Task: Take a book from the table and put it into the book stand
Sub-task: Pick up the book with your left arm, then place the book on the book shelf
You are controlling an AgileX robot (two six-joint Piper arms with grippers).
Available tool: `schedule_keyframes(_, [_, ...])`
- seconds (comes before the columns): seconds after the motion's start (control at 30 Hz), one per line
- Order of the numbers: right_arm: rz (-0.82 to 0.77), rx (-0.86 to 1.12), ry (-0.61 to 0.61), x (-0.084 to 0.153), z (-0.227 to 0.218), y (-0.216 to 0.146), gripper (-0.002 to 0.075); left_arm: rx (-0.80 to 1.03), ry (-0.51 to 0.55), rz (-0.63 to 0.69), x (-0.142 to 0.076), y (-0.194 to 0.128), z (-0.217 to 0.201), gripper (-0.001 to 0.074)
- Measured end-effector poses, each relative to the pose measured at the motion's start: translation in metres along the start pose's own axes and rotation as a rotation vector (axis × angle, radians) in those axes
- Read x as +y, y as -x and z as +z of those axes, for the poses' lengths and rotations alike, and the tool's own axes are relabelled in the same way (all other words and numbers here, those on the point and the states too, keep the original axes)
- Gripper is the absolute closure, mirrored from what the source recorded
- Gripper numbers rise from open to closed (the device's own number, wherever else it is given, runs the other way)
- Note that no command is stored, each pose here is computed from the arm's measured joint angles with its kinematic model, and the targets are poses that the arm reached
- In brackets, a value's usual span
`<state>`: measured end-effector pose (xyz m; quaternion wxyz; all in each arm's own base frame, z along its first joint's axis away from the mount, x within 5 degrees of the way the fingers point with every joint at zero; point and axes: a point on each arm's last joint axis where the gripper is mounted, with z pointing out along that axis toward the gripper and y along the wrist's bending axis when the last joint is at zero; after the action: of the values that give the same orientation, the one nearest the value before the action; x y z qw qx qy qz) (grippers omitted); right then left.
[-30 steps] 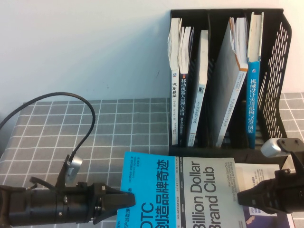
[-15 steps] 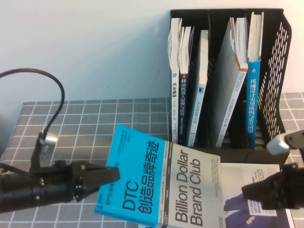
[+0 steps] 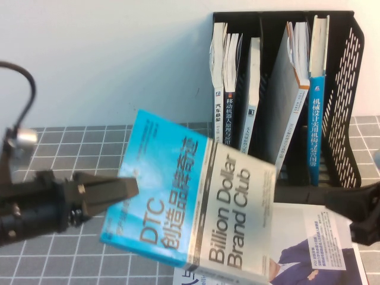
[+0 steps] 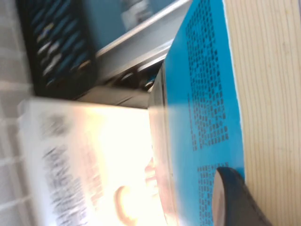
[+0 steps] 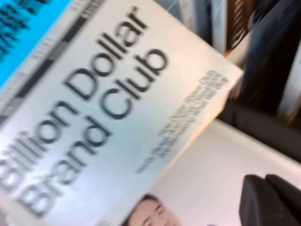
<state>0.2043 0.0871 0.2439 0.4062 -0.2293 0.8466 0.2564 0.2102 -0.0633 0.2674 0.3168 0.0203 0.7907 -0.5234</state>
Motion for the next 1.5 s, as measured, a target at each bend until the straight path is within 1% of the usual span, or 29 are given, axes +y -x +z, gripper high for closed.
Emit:
schedule_keyframes(0.13, [-0.023,-0.061,-0.068,0.000,-0.011,0.007,0.0729,-0.033,-0.019,0.104,-0.040,0.015,-0.015,0.0550])
schedule_keyframes(0.23, [-0.036,-0.104,-0.128,-0.002,-0.018,0.011,0.0729,-0.064,-0.012,0.183,-0.069,0.029,-0.026,0.0550])
schedule_keyframes(0.5, [-0.054,-0.261,-0.347,-0.008,-0.047,0.024,0.0729,-0.150,-0.019,0.316,-0.131,0.064,-0.044,0.0550])
schedule_keyframes(0.63, [-0.068,-0.349,-0.437,-0.008,-0.065,0.033,0.0729,-0.151,-0.052,0.394,-0.164,0.075,-0.039,0.0550])
schedule_keyframes(0.73, [-0.081,-0.390,-0.429,-0.003,-0.073,0.040,0.0729,-0.119,-0.084,0.427,-0.184,0.082,-0.025,0.0550])
schedule_keyframes(0.8, [-0.073,-0.399,-0.384,0.002,-0.074,0.043,0.0729,-0.100,-0.097,0.450,-0.195,0.086,-0.013,0.0550])
schedule_keyframes(0.87, [-0.050,-0.389,-0.302,0.009,-0.072,0.042,0.0729,-0.094,-0.116,0.468,-0.207,0.091,0.002,0.0551])
schedule_keyframes(0.97, [-0.044,-0.324,-0.194,0.018,-0.068,0.037,0.0729,-0.089,-0.126,0.502,-0.219,0.100,0.032,0.0552])
schedule_keyframes(1.03, [-0.029,-0.255,-0.154,0.021,-0.066,0.031,0.0729,-0.100,-0.125,0.528,-0.228,0.109,0.050,0.0552])
schedule_keyframes(1.07, [-0.025,-0.201,-0.143,0.022,-0.065,0.026,0.0729,-0.091,-0.122,0.540,-0.231,0.112,0.061,0.0552])
schedule_keyframes(1.13, [-0.029,-0.066,-0.161,0.020,-0.063,0.015,0.0729,-0.074,-0.099,0.537,-0.232,0.120,0.082,0.0552])
schedule_keyframes(1.2, [-0.010,0.083,-0.208,0.016,-0.064,0.001,0.0729,-0.072,-0.063,0.548,-0.235,0.130,0.095,0.0552])
schedule_keyframes(1.27, [0.007,0.228,-0.292,0.011,-0.072,-0.013,0.0729,-0.059,-0.018,0.553,-0.231,0.139,0.110,0.0552])
schedule_keyframes(1.33, [0.027,0.293,-0.380,0.008,-0.082,-0.020,0.0729,-0.068,0.025,0.563,-0.230,0.148,0.118,0.0552])
schedule_keyframes(1.43, [0.038,0.285,-0.490,0.009,-0.103,-0.025,0.0729,-0.099,0.070,0.523,-0.223,0.161,0.135,0.0552])
schedule_keyframes(1.5, [0.051,0.238,-0.528,0.013,-0.116,-0.026,0.0729,-0.129,0.078,0.478,-0.223,0.167,0.143,0.0552])
